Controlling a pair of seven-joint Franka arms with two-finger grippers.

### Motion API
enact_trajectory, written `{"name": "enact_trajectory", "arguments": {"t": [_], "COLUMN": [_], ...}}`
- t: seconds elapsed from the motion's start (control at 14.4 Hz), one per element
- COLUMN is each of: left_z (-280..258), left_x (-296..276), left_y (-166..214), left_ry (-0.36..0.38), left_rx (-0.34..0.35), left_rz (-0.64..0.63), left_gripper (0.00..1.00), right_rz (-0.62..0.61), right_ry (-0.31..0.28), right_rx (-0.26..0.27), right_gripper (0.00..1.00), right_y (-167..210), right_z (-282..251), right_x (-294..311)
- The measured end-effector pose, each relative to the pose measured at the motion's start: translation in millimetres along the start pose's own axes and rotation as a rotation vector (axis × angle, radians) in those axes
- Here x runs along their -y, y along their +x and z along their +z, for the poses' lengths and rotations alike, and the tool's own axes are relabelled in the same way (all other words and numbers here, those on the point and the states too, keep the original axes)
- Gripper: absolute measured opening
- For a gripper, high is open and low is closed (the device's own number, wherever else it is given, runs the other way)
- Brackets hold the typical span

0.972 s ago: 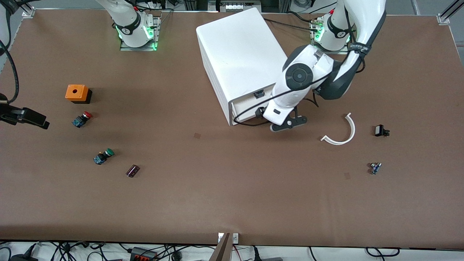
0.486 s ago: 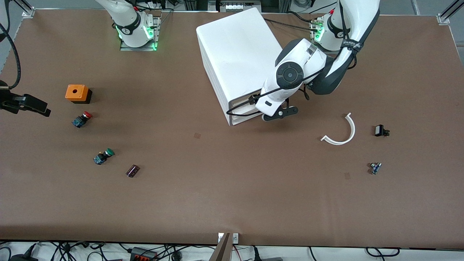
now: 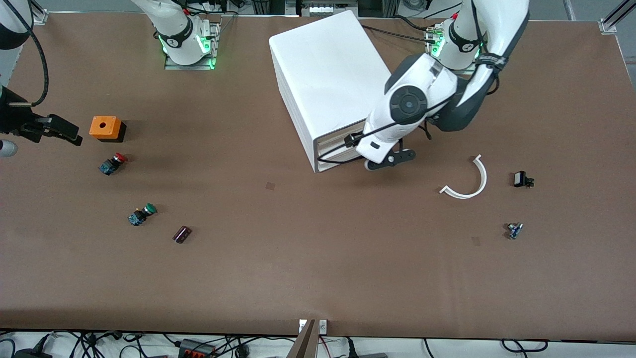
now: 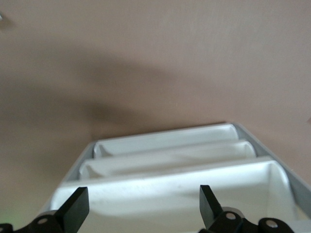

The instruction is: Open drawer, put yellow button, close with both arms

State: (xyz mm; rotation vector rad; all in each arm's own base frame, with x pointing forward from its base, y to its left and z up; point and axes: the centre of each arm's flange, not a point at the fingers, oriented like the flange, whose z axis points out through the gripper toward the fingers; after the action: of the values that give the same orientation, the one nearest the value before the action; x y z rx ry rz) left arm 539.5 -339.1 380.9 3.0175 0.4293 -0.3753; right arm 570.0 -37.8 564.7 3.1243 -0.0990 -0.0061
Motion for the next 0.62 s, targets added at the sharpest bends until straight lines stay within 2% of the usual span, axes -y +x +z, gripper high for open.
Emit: {"name": "enact_trajectory", "arguments": {"t": [0.35,0.49,0.62], "left_z": [-83,-111,-145], "left_x": [91,131,170], "left_y": [85,109,123], "left_ry": [0.045,0.053,0.081], "left_rx": [-0.104,-0.119,-0.113], "left_rz": [0.238,0.349,0.402], "left_gripper": [1.0,1.0,1.0], "right_rz": [-0.005,-0.022,-0.026], "right_ry": [0.0,0.001,0.001], "right_rx": [0.002,-0.001,-0.004], "right_gripper": [1.0,1.0,1.0], "right_y": [-3,-5,-7], "right_z": [-1,-5,-8], "right_x": [0,1,1]}}
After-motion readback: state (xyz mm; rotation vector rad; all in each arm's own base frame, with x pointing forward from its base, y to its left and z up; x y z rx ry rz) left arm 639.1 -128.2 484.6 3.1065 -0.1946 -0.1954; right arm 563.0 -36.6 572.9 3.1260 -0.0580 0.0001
